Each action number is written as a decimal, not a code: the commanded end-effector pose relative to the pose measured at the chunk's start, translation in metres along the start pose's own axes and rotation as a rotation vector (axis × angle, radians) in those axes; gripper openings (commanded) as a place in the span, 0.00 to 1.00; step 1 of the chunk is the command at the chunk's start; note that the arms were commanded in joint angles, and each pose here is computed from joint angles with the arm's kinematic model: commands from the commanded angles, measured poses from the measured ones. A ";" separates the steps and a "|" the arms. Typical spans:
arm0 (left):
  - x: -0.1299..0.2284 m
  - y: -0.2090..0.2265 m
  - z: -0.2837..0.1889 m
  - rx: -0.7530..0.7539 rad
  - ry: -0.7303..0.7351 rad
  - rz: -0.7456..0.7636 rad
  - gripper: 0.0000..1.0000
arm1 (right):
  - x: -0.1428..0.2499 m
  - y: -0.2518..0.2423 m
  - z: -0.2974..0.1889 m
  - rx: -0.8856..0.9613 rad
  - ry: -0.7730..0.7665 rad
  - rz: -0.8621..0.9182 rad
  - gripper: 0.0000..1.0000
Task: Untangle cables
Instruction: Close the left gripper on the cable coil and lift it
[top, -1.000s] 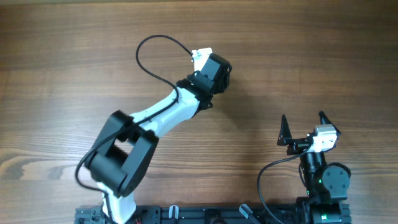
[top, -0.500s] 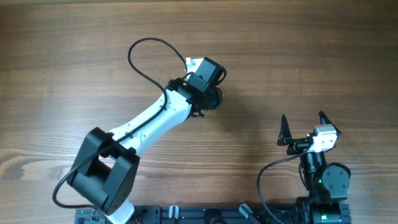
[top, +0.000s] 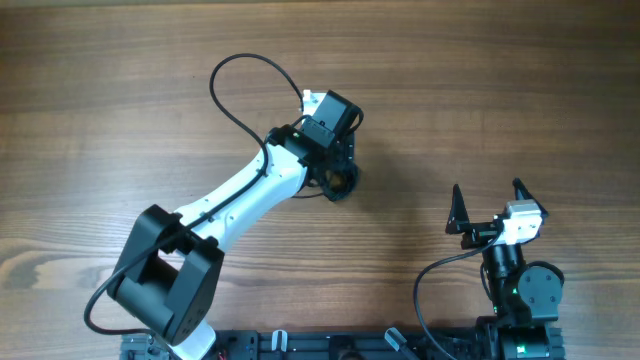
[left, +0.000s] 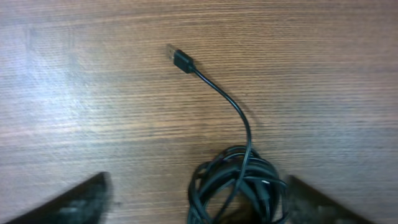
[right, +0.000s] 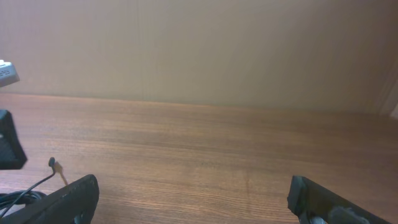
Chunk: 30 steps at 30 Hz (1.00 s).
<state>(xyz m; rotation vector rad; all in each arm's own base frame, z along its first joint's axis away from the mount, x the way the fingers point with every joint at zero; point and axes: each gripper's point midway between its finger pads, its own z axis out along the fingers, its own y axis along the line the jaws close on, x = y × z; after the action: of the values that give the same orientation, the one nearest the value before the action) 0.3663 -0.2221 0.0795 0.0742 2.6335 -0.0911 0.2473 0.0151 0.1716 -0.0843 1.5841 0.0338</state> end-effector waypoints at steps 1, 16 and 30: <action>-0.003 0.008 0.000 0.015 0.009 -0.011 0.75 | -0.001 0.000 0.000 -0.002 -0.006 -0.019 1.00; 0.054 -0.007 0.040 0.080 0.260 -0.091 0.47 | -0.001 0.000 0.000 -0.002 -0.006 -0.019 1.00; 0.054 0.001 0.044 0.037 0.252 -0.086 0.52 | -0.001 0.000 0.000 -0.002 -0.007 -0.019 1.00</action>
<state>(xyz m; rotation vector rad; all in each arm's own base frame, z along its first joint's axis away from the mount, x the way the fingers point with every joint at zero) 0.3435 -0.2257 0.0230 -0.0162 2.8709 -0.2049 0.2473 0.0151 0.1716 -0.0843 1.5841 0.0338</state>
